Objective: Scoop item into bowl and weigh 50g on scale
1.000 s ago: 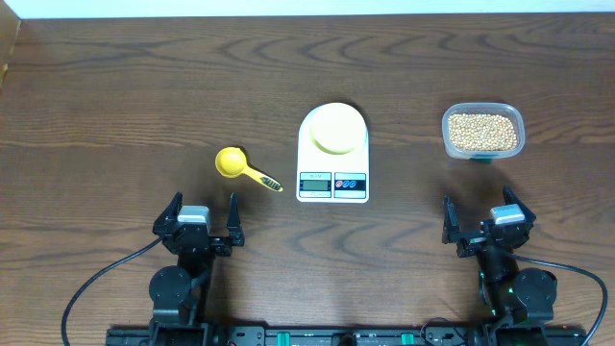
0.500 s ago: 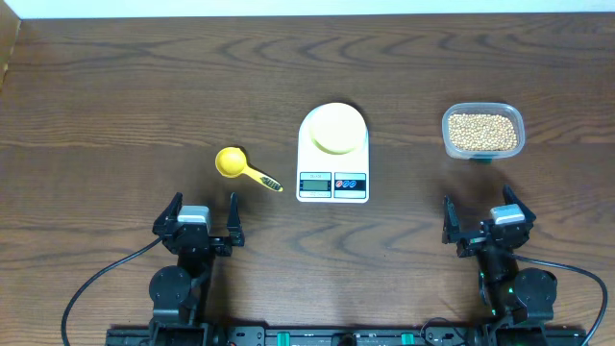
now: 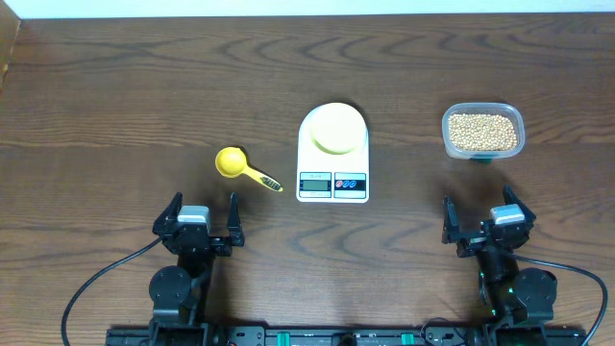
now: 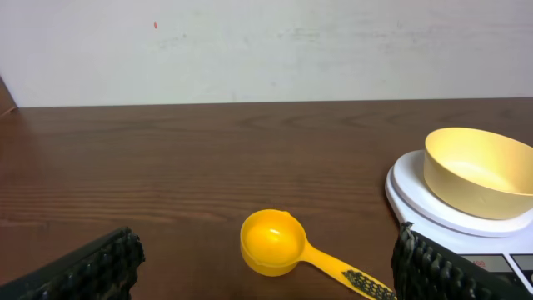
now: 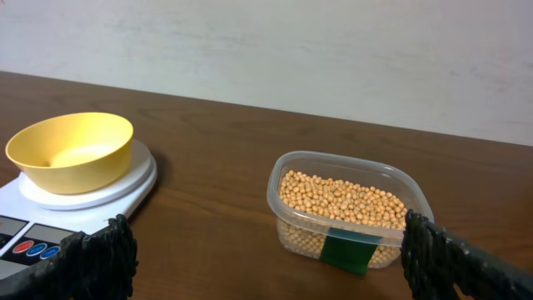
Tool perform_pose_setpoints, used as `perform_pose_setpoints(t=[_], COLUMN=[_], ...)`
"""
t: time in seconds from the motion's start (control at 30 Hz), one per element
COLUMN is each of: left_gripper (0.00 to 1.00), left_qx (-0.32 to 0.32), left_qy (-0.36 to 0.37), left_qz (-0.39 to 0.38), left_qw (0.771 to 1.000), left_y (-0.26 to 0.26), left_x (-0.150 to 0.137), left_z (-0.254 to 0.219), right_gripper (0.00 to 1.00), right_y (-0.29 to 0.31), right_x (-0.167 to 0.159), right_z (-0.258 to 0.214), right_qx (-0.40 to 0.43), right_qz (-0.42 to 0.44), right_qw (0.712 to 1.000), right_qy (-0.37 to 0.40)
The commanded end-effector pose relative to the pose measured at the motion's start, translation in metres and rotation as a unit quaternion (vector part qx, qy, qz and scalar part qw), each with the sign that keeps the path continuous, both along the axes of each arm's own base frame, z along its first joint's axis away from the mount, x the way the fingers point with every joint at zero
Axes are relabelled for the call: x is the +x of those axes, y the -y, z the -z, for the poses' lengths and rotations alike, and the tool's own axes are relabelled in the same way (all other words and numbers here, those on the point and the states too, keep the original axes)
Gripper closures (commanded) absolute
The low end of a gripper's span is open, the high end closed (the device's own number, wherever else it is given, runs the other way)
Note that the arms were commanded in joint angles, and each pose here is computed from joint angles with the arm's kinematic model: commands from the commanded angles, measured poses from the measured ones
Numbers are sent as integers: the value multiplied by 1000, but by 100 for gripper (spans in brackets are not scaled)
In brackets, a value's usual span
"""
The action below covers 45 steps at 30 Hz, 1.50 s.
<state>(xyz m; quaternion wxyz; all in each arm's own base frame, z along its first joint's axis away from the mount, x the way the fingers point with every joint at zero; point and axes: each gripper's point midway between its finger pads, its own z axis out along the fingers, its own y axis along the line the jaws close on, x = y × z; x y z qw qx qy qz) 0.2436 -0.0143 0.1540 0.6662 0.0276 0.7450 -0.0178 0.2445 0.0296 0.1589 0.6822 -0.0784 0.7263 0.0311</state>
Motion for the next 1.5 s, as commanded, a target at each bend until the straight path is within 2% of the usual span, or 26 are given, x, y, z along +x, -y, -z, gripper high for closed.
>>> perform_pose_setpoints(t=[0.0, 0.53, 0.7, 1.47], left_gripper=[2, 2, 2, 2], left_qx=[7, 6, -20, -19], left_qy=[-19, -19, -20, -21], left_qz=[3, 4, 0, 0], left_qw=[1000, 1000, 1000, 1000], left_y=[0, 1, 1, 1], left_x=[0, 0, 0, 0], left_z=[16, 16, 16, 16], right_gripper=[1, 1, 1, 1], right_y=[0, 0, 0, 0], right_x=[0, 0, 0, 0], right_z=[1, 1, 1, 1], right_qx=[6, 6, 6, 6], right_qz=[0, 0, 0, 0], right_qw=[1000, 1000, 1000, 1000], right_qy=[-1, -1, -1, -1])
